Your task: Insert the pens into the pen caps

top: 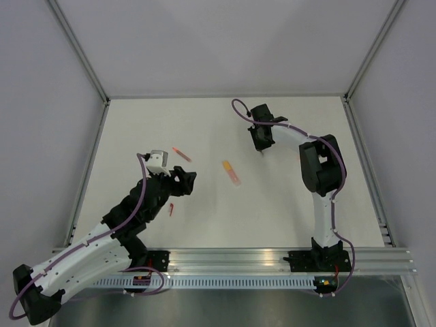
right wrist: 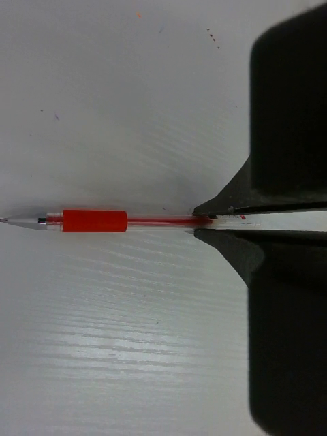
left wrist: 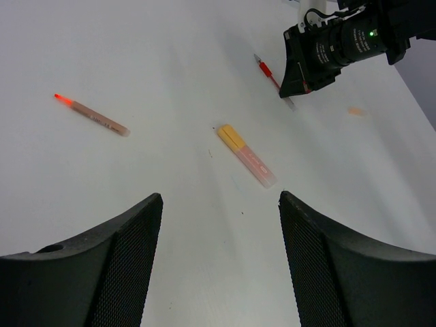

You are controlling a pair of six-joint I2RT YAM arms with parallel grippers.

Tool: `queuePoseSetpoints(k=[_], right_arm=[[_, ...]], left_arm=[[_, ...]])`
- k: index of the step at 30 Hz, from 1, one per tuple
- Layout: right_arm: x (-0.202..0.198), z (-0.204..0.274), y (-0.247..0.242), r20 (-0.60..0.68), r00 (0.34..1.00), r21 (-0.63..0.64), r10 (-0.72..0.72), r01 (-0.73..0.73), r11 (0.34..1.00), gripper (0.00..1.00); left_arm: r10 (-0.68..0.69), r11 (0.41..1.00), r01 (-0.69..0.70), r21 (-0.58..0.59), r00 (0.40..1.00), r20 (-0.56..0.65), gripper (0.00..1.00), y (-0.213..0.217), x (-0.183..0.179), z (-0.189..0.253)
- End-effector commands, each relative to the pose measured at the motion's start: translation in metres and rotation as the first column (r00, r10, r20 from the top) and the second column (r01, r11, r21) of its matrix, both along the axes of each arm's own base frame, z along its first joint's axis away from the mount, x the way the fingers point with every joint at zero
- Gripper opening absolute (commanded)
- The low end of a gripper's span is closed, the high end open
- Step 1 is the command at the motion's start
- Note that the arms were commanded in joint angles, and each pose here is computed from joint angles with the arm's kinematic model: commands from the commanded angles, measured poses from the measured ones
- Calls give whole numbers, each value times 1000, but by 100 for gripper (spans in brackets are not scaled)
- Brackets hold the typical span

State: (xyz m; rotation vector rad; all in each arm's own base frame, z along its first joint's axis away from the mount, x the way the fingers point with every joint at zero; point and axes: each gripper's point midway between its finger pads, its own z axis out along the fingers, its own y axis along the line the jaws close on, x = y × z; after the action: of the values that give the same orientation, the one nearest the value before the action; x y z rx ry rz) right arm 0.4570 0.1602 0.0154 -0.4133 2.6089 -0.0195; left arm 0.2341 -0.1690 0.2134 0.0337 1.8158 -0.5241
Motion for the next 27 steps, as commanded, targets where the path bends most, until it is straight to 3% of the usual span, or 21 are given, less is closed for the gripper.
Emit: queuePoseSetpoints(k=[1, 5, 10, 13, 15, 16, 18, 20, 21, 23, 27], right_arm=[[-28, -32, 0, -114, 993, 17, -20, 22, 1000, 10], [-42, -32, 2, -135, 990, 59, -36, 44, 997, 0], [-56, 20, 22, -18, 994, 189, -111, 112, 976, 0], [-73, 72, 51, 110, 991, 276, -71, 38, 961, 0], [-98, 106, 75, 190, 981, 396, -43, -37, 917, 0], [-121, 96, 79, 171, 985, 428, -15, -60, 902, 0], [-143, 137, 102, 260, 966, 542, 7, -152, 827, 0], [-168, 137, 109, 282, 959, 569, 36, -197, 798, 0], [-182, 163, 121, 335, 941, 621, 42, -254, 741, 0], [-202, 175, 127, 368, 928, 657, 56, -302, 691, 0], [-230, 198, 139, 420, 905, 699, 71, -373, 610, 0]], left_arm=[[-30, 999, 31, -13, 998, 47, 75, -5, 1, 10], [-40, 999, 40, -16, 998, 40, 76, -10, 2, 6], [-126, 991, 126, -47, 992, 2, 79, -31, -1, 0], [-179, 980, 178, -95, 984, -9, 79, -44, -5, 9], [-217, 965, 213, -150, 976, -13, 79, -53, -9, 19], [-231, 957, 228, -179, 973, 2, 79, -56, -10, 32], [-293, 926, 283, -249, 956, -6, 81, -66, -19, 43], [-317, 896, 304, -323, 948, 13, 81, -73, -20, 65], [-342, 882, 326, -339, 940, 15, 81, -78, -23, 68], [-367, 859, 350, -373, 930, 26, 79, -83, -26, 82], [-374, 843, 361, -399, 926, 47, 74, -86, -26, 95]])
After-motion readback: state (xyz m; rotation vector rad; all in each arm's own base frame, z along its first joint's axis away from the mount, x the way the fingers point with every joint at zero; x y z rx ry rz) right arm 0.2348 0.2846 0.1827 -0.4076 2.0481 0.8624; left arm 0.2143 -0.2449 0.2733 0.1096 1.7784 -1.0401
